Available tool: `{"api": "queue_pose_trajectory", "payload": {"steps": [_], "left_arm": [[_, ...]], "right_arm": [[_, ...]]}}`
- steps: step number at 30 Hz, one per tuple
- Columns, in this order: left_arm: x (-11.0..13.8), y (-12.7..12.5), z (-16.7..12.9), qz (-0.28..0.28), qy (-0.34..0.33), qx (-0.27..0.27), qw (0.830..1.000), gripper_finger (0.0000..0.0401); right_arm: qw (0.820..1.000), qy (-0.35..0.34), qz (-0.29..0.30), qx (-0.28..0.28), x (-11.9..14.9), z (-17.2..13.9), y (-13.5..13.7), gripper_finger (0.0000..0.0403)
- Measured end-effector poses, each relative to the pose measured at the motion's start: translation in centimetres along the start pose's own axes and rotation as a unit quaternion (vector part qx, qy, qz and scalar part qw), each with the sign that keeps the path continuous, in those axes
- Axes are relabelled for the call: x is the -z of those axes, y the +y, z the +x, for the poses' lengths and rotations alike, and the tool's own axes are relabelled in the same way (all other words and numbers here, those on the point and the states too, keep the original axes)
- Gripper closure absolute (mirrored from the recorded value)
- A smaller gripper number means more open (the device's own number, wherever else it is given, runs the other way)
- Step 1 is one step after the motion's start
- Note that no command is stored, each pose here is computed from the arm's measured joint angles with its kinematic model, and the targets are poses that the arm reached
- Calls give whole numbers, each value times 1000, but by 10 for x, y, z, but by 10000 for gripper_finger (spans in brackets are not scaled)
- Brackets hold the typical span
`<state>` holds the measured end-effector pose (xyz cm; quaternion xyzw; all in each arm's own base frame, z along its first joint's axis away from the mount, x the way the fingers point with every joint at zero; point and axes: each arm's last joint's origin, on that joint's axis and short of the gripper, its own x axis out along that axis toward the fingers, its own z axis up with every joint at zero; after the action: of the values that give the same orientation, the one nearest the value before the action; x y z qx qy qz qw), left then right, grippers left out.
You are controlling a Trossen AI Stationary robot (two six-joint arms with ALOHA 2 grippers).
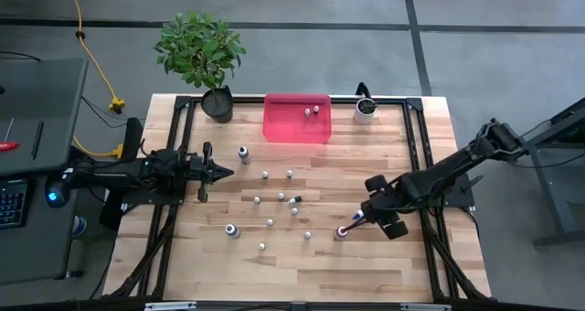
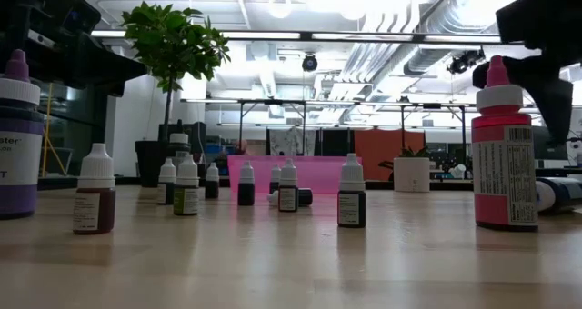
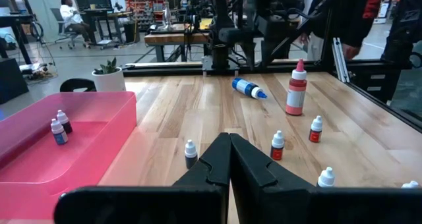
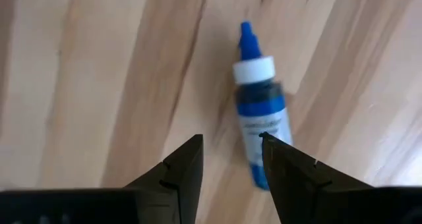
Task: Pick & Place food coloring
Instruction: Put the large blue food coloring bottle into the red bin
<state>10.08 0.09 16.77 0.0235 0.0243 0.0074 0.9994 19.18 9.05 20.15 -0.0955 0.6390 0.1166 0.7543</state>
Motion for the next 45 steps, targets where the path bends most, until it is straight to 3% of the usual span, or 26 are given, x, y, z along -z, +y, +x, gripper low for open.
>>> {"api": "queue_pose_trajectory", "payload": {"steps": [7, 12, 18, 25, 40, 45], "left_arm": [[0, 0, 0, 0, 0, 0, 1000, 401], [0, 0, 0, 0, 0, 0, 1000, 401], [0, 0, 0, 0, 0, 0, 1000, 401], [0, 0, 0, 0, 0, 0, 1000, 401], [0, 0, 0, 0, 0, 0, 1000, 401], [0, 0, 0, 0, 0, 0, 1000, 401]], "right_arm": [[998, -33, -25, 48, -5, 1, -1, 258], [998, -39, -28, 27, -10, 7, 1, 253], [998, -47, -28, -12, -21, 19, 0, 207], [998, -33, -45, 12, -26, 31, -2, 162], [996, -15, -78, 34, -30, 42, -11, 159], [997, -16, -76, 15, -25, 49, -10, 159]]}}
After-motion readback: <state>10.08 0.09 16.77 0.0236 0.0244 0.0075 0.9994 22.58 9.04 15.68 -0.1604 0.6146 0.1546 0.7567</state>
